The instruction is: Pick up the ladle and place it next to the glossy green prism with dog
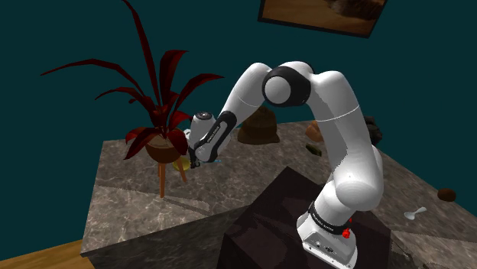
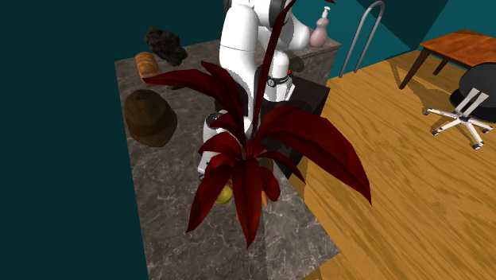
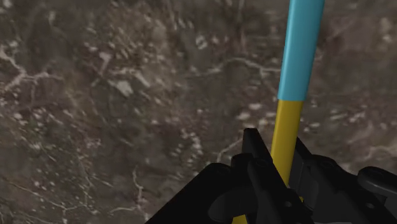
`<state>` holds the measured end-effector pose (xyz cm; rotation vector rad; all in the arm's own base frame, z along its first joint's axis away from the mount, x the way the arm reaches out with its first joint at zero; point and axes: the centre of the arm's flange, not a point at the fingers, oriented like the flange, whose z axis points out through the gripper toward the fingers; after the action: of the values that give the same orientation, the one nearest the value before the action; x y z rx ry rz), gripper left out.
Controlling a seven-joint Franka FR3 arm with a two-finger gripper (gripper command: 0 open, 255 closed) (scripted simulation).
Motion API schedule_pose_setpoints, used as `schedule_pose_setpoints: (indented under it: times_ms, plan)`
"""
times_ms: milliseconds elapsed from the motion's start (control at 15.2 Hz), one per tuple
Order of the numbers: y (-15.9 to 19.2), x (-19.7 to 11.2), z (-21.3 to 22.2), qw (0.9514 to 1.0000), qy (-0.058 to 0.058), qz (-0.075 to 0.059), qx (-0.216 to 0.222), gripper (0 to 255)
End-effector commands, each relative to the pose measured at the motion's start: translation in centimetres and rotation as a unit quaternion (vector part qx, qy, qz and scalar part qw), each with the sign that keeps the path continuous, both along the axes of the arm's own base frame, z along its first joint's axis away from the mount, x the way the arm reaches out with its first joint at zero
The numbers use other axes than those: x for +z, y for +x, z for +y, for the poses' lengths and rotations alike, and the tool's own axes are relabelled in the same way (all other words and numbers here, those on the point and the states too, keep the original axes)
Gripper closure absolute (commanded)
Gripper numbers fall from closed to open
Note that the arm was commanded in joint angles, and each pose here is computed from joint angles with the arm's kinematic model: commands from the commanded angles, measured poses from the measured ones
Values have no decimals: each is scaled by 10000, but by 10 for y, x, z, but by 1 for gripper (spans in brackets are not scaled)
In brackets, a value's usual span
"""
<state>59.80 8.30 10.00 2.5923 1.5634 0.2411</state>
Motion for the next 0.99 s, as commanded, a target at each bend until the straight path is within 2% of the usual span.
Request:
schedule_pose_setpoints:
  times_ms: [0,132,924]
  plan:
    - [1,-1,-4,10000,-12,-13,-30,255]
    - [2,-1,-5,10000,-11,-12,-30,255]
    - [2,63,-5,10000,-11,-12,-30,255]
